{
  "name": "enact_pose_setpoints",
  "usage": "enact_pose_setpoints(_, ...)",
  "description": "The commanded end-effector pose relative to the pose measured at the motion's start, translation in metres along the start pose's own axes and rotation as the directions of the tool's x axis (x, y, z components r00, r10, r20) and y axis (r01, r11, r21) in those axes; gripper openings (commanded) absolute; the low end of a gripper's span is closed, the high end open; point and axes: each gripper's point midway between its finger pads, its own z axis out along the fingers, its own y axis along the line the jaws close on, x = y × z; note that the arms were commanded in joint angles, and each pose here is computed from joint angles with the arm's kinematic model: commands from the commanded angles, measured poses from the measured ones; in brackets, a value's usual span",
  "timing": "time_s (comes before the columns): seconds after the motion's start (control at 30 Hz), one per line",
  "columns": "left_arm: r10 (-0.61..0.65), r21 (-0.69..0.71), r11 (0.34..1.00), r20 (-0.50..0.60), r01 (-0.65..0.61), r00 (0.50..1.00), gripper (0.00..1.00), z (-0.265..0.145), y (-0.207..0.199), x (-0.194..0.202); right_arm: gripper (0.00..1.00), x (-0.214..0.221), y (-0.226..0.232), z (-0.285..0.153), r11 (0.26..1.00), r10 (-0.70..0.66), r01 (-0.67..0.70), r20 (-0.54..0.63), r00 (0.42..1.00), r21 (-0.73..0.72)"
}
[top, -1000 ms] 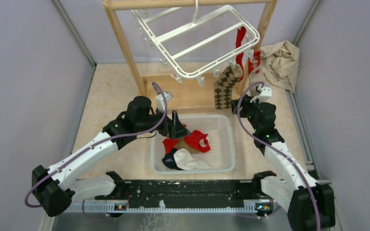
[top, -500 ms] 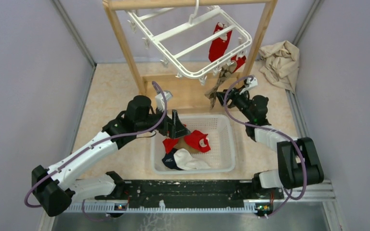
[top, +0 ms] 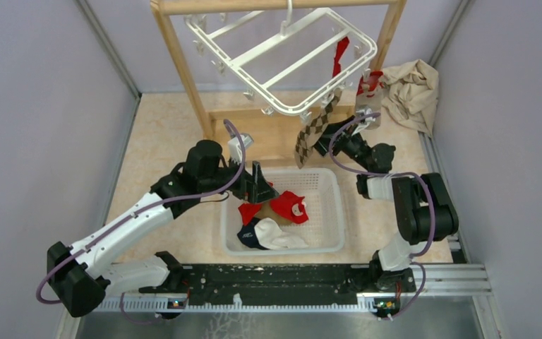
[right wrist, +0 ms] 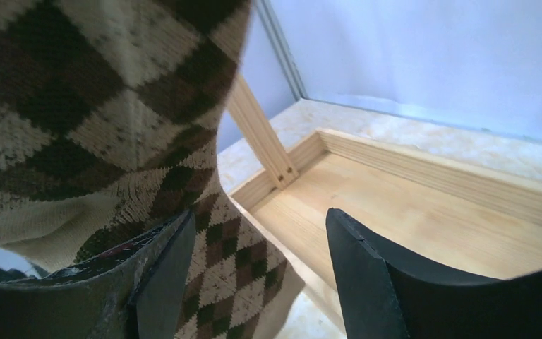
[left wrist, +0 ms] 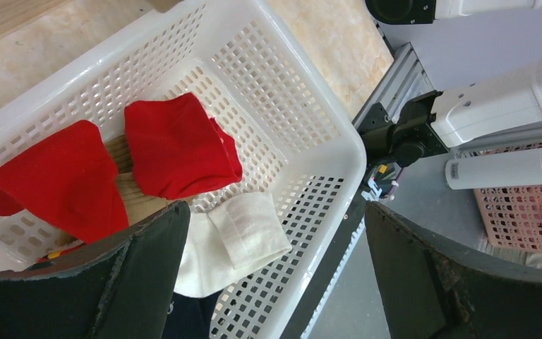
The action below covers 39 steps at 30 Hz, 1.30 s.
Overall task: Remove the socks clipped to the hanger
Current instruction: Adjust the hanger on the clothesline, then remove the sock from the hanger.
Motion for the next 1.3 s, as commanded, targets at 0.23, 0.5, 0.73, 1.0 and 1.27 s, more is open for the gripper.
enact_pose_setpoints(0.23,0.033,0.035,0.999,0.023,-0.034,0.999,0.99,0.013,-0.004,-0.012,0.67,-0.009,0.057,-0.015,0.982,-0.031,0.035,0.026,0.999,-0.186)
enact_pose_setpoints(0.5,0.061,0.082,0.994,0.1,-0.07,0.993,0.99,0.02,-0.015,-0.035,0.54,-0.003,0.083,-0.012,0.98,-0.017,0.019,0.011,1.0,-0.196)
enact_pose_setpoints(0.73,0.078,0.123,0.987,0.176,-0.1,0.981,0.99,0.028,-0.019,-0.044,0.54,0.008,0.106,0.002,0.989,-0.089,0.082,-0.057,0.994,-0.125)
enact_pose_setpoints(1.0,0.106,0.084,0.988,0.204,-0.126,0.973,0.99,0.031,-0.003,-0.034,0.54,0.001,0.141,0.002,0.985,-0.073,0.063,-0.057,0.996,-0.16)
enact_pose_setpoints(1.27,0.11,0.211,0.964,0.224,-0.159,0.968,0.99,0.02,-0.025,-0.022,0.54,-0.009,0.171,0.001,0.976,-0.071,0.06,-0.049,0.996,-0.207)
